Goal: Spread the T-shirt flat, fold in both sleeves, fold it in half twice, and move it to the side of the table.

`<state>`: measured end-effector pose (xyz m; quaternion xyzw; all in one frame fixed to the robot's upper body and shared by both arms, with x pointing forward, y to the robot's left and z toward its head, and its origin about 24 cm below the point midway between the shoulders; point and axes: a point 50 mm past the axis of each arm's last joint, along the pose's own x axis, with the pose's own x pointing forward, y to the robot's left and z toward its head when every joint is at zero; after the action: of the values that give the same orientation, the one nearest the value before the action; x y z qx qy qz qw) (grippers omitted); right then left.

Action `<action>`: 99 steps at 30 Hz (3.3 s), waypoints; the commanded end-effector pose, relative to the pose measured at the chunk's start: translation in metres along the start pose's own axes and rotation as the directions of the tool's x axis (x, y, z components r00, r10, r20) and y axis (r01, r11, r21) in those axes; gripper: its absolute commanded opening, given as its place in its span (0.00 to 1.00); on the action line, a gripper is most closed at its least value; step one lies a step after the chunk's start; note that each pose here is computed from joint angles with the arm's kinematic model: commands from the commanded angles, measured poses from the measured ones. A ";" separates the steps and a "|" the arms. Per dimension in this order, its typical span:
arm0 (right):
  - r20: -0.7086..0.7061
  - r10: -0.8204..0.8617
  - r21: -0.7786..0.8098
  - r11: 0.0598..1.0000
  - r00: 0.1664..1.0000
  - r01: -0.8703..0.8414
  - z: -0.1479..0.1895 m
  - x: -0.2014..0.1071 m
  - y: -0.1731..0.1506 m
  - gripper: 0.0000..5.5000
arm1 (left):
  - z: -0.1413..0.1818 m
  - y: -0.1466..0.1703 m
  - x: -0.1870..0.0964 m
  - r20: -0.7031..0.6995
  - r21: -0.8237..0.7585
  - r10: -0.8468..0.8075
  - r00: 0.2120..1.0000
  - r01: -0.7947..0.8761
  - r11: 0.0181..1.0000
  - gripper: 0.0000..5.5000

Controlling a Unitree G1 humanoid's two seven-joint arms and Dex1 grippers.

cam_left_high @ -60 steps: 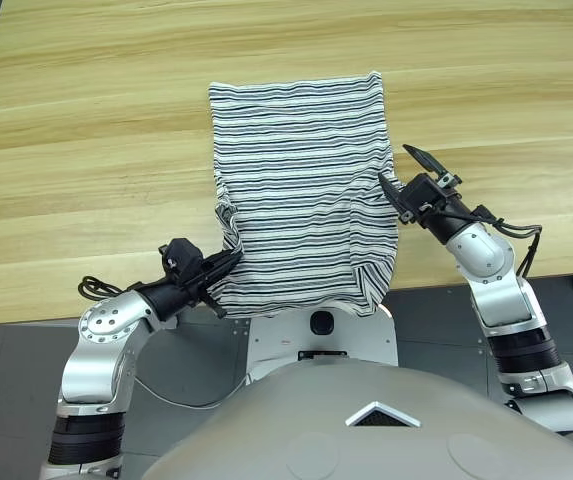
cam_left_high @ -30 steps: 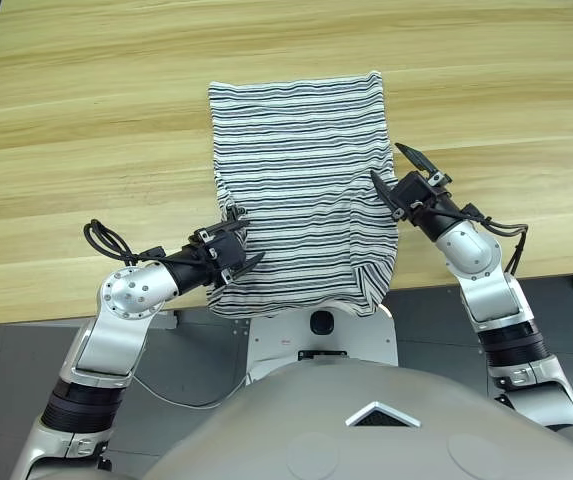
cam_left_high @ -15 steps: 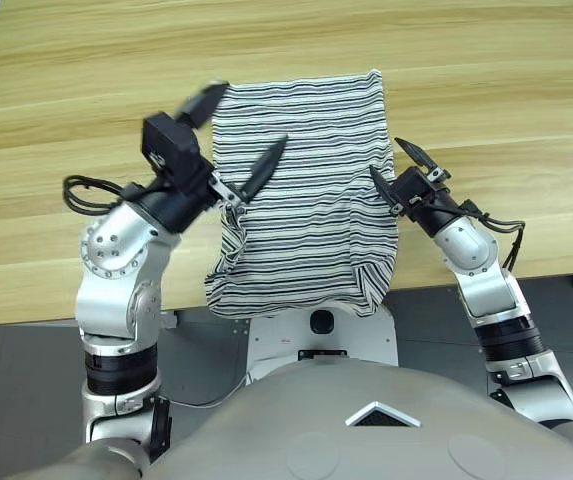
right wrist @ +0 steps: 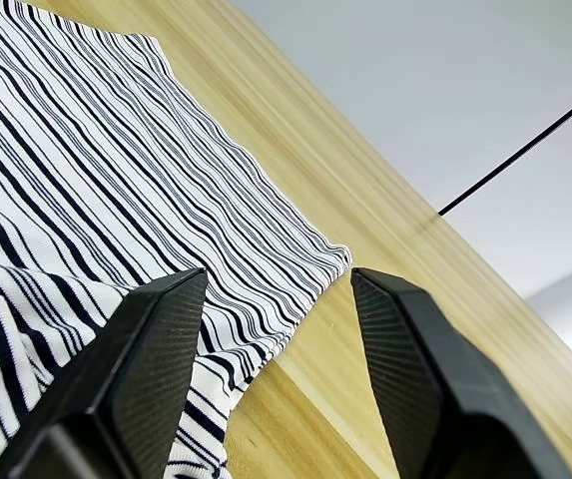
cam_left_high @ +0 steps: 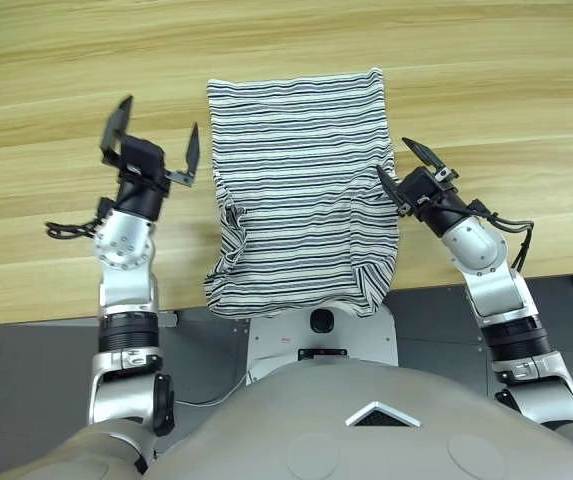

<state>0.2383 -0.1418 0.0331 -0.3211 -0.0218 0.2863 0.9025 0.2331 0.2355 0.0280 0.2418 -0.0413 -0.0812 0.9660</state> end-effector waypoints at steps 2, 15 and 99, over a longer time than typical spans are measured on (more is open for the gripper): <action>-0.019 0.001 0.004 1.000 1.000 -0.001 -0.007 -0.004 -0.001 0.49 | -0.010 -0.034 -0.021 -0.036 0.073 -0.016 0.999 0.018 0.997 0.82; -0.020 0.004 0.010 1.000 1.000 -0.004 -0.007 -0.002 0.003 0.49 | -0.016 -0.058 -0.043 -0.137 0.105 -0.140 0.981 0.155 0.982 0.82; 0.279 0.101 0.115 0.984 0.955 -0.138 0.011 0.000 -0.001 0.49 | -0.013 -0.045 -0.003 -0.291 0.250 -0.179 0.940 0.256 0.934 0.82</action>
<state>0.2347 -0.1356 0.0401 -0.2031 -0.1041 0.3750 0.8985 0.2291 0.1891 -0.0005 0.3583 0.0770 -0.1622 0.9162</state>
